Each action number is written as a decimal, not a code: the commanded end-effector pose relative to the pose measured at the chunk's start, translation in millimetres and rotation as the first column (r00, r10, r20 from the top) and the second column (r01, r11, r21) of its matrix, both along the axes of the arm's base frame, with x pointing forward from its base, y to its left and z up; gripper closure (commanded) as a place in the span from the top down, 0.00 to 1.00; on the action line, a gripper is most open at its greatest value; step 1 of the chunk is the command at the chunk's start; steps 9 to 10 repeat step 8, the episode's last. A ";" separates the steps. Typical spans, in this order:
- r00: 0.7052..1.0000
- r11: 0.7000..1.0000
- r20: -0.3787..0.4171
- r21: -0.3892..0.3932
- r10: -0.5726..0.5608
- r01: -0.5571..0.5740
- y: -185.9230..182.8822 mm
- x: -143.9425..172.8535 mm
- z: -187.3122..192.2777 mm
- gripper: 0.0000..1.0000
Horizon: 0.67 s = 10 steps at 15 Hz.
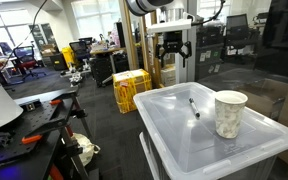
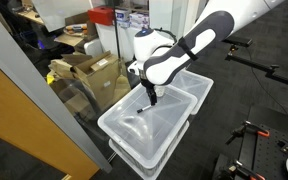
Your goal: Take the black marker out of the cup
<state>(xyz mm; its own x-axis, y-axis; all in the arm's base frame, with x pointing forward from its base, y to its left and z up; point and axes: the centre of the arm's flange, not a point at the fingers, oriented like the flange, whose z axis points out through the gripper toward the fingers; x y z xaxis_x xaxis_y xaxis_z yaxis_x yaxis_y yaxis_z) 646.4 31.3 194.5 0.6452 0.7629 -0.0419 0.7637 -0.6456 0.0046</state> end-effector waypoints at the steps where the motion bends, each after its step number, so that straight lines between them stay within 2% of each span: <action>1: 1.000 1.000 -0.001 0.000 0.000 0.000 -0.1 -0.2 -0.7 1.00; 10: 1.000 1.000 -0.003 0.000 0.000 0.000 -0.3 -0.4 -1.9 1.00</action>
